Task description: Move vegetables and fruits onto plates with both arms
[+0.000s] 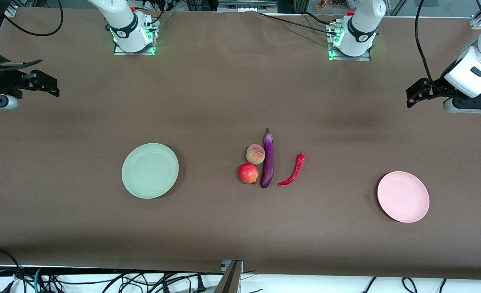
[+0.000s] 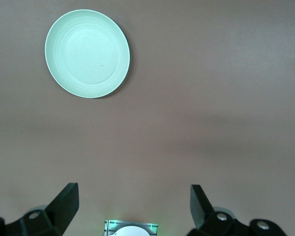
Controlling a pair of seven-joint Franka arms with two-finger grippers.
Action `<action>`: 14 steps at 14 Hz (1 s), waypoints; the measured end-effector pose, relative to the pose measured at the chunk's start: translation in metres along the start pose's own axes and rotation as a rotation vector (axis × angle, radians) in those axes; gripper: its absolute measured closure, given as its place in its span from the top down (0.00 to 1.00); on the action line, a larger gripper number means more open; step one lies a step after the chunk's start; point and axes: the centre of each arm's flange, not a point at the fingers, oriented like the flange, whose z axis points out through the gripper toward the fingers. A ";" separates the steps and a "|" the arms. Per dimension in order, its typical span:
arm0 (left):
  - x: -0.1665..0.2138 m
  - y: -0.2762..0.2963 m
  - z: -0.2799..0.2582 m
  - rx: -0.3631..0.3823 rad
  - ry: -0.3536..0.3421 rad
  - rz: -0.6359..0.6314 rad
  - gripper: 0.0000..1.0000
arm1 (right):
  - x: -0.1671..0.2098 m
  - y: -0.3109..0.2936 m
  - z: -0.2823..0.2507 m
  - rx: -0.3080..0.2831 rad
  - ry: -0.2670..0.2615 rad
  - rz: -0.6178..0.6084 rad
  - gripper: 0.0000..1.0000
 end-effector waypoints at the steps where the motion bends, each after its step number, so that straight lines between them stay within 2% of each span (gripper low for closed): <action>1: 0.000 0.000 0.000 0.000 0.000 0.000 1.00 | 0.000 0.000 0.000 0.000 0.000 0.000 1.00; 14: -0.002 0.003 0.002 0.001 -0.021 0.007 1.00 | 0.000 0.000 0.000 0.000 0.000 0.000 1.00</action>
